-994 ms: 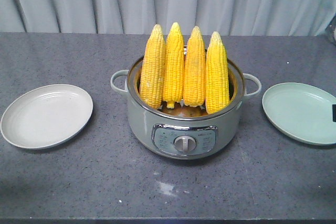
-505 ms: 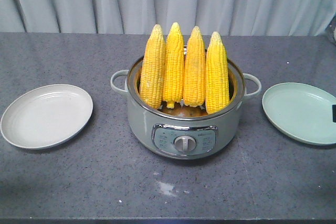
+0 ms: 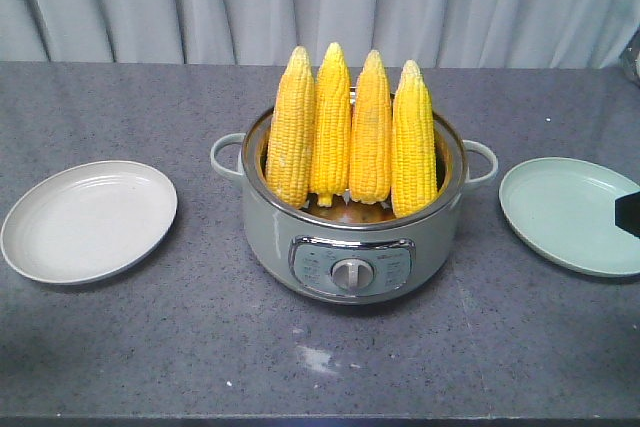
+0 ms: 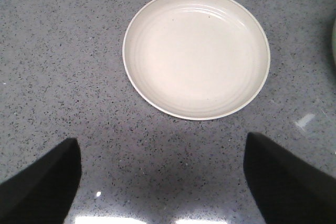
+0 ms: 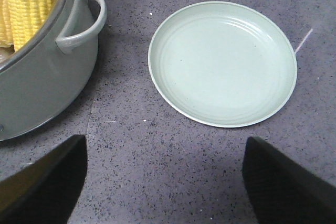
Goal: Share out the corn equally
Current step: 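Reach the right gripper to the corn cob nearest the green plate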
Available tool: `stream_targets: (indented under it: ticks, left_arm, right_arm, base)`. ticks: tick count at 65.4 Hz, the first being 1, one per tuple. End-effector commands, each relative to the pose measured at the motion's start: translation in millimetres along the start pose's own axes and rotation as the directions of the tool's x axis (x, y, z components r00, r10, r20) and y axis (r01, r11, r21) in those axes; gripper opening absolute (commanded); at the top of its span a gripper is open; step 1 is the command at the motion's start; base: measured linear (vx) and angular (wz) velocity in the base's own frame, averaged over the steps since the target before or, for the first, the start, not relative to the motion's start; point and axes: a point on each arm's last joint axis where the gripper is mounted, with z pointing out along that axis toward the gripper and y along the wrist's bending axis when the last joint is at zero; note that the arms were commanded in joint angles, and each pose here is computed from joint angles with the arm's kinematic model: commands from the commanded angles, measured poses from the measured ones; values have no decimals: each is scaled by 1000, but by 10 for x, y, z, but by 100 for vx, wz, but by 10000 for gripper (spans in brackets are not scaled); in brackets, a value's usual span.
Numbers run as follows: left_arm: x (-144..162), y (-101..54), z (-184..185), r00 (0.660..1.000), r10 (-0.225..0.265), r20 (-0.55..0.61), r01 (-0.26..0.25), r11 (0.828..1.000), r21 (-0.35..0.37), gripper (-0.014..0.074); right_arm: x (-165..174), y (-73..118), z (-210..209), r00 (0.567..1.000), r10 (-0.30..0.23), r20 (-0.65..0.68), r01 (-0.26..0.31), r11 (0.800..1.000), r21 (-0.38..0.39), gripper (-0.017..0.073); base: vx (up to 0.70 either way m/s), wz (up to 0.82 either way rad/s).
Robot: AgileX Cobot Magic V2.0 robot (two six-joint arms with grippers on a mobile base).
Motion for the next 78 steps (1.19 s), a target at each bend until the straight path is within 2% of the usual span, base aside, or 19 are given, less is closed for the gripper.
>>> stream_targets:
  ticks: [1,12,33,45,59,72,78]
  left_arm:
    - [-102,-7,-99,996,-3,93,2,1000,10,638]
    - [-100,-7,-98,996,-3,91,2,1000,10,603]
    - [-100,-6,-98,996,-5,90,4,1000,10,551]
    - [-100,-6,-98,996,-5,90,4,1000,10,551]
    - [-99,-6,-98,996,-5,89,4,1000,10,551]
    - [-98,-6,-98,996,-5,88,4,1000,10,551]
    - [-98,-6,-98,996,-5,88,4,1000,10,551]
  right_arm:
    - [-120,-3,-89,996,-10,89,10,1000,2,594]
    - [-175,22,-100,995,-20,98,22,999,-24,594]
    - [-664,164,82,993,-81,81,94,981,-168,594]
    - [-973,247,380,991,-117,61,129,958,-255,594]
    - [-1294,308,733,984,-161,71,176,933,-315,594]
    - [-1492,382,1008,983,-173,67,186,900,-393,594]
    - [-1557,400,1121,981,-183,66,193,891,-410,594]
  base:
    - [0,0]
    - [0,0]
    - [0,0]
    - [0,0]
    - [0,0]
    - [0,0]
    - [0,0]
